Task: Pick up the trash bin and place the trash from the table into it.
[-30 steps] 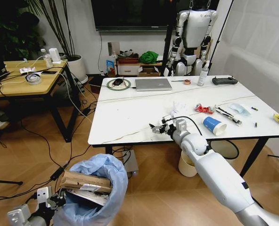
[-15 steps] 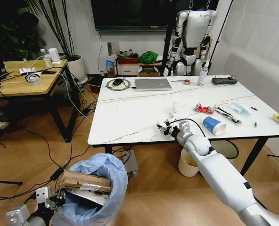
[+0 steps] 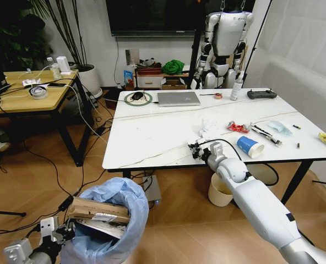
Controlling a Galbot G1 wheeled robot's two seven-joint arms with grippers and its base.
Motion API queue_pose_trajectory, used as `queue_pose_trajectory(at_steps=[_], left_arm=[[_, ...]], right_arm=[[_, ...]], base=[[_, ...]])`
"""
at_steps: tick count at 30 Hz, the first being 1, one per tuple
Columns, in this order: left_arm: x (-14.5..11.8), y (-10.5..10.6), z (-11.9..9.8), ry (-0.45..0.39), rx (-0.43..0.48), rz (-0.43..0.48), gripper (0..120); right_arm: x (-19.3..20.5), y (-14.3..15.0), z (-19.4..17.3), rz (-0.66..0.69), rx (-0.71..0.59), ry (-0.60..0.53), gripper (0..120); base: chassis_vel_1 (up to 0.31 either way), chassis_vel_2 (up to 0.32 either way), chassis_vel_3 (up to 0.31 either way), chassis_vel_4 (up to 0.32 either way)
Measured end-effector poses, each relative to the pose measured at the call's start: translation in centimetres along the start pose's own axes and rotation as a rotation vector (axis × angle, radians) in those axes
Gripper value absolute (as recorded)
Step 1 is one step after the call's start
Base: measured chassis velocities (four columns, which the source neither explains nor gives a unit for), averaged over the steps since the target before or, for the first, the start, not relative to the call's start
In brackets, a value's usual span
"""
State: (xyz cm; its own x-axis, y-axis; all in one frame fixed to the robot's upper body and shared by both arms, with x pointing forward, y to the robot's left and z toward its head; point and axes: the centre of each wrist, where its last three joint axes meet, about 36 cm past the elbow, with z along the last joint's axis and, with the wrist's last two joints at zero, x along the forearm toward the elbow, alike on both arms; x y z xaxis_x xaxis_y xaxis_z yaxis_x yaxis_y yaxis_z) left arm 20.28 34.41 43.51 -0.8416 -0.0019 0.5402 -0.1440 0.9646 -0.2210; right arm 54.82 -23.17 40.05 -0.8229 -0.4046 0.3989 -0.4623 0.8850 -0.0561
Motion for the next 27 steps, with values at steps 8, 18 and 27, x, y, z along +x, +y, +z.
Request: queue_pose_trajectory(at_steps=[8,18,27], left_arm=[[-0.1,-0.1,-0.2,-0.005,0.008,0.009,0],[0.1,-0.5,-0.6,-0.007,0.006,0.013,0],[0.4,-0.6,-1.0,-0.014,-0.003,0.015,0]], right_arm=[[4.0,3.0,-2.7,-0.166,-0.085,-0.194,0],[9.4,13.1,-5.0,-0.489,-0.18,-0.229,0],[12.2,19.1,-8.1,-0.745,-0.073,-0.105,0]], base=[[0.0,0.0,0.0,0.0],[0.0,0.0,0.0,0.0],[0.0,0.0,0.0,0.0]])
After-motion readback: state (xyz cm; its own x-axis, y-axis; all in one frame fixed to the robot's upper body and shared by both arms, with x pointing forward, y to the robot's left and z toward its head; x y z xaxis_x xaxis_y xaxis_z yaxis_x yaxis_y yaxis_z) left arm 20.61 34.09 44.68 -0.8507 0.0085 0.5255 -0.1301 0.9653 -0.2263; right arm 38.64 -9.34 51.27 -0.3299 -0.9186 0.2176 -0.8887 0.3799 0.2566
